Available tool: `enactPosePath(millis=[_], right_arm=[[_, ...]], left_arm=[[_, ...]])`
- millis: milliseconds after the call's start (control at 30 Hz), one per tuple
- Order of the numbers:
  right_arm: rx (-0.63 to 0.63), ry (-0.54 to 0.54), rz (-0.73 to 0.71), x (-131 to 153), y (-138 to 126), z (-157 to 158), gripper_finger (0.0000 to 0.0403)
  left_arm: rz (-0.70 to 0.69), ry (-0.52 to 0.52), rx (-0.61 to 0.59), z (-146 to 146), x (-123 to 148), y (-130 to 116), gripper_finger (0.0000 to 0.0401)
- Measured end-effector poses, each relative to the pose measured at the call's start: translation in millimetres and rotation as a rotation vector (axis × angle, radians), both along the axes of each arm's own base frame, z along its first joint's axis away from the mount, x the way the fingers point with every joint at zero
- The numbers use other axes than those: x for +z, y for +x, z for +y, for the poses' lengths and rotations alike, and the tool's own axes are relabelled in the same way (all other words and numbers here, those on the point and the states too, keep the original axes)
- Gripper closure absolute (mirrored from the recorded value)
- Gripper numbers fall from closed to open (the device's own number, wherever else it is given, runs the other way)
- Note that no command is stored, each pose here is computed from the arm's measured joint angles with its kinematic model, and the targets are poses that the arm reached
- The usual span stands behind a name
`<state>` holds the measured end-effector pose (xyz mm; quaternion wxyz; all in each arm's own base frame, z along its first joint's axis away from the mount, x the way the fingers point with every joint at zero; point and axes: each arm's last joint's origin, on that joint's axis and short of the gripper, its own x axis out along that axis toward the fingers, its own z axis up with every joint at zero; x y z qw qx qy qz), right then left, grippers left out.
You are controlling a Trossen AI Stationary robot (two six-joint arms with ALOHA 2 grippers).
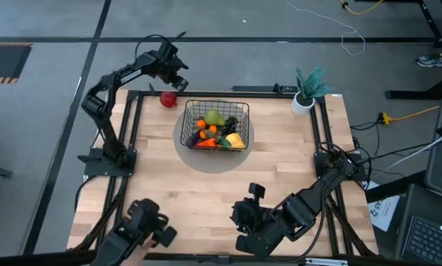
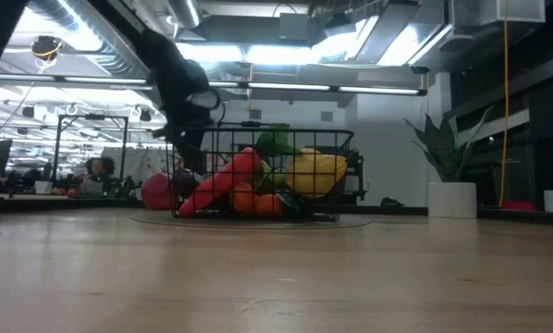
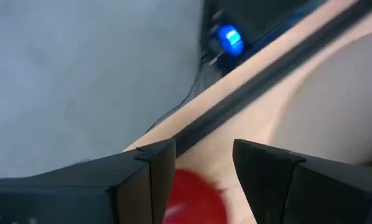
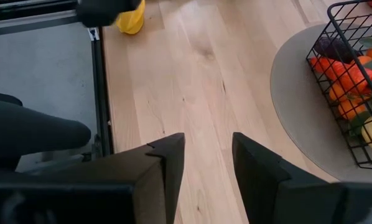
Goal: Build produce basket
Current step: Put the red pomegranate into the black wire basket
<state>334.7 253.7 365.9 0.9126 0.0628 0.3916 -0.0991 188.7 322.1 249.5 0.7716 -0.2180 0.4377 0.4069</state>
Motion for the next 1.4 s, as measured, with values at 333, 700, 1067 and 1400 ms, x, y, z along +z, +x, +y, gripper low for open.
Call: enactPosePath(millis=[333, 700, 1067, 1400], right_arm=[[0.025, -0.024, 0.004, 0.0, 0.1, -0.1, 0.0279], [-0.005, 0.007, -0.003, 0.1, -0.1, 0.4, 0.0279], [0.017, 0.017, 0.013, -0.3, -0.5, 1.2, 0.0279], [0.032, 0.003, 0.016, -0.3, -0.5, 1.2, 0.0279]], left_arm=[[0.250, 0.043, 0.027, 6.9, -10.4, -15.3, 0.0252], [0.366, -0.002, -0.063, -2.3, -23.0, -17.0, 0.0252], [0.575, -0.569, -0.052, -63.4, -34.8, -39.1, 0.0252], [0.362, -0.728, -0.345, -124.3, 15.5, -28.7, 0.0252]])
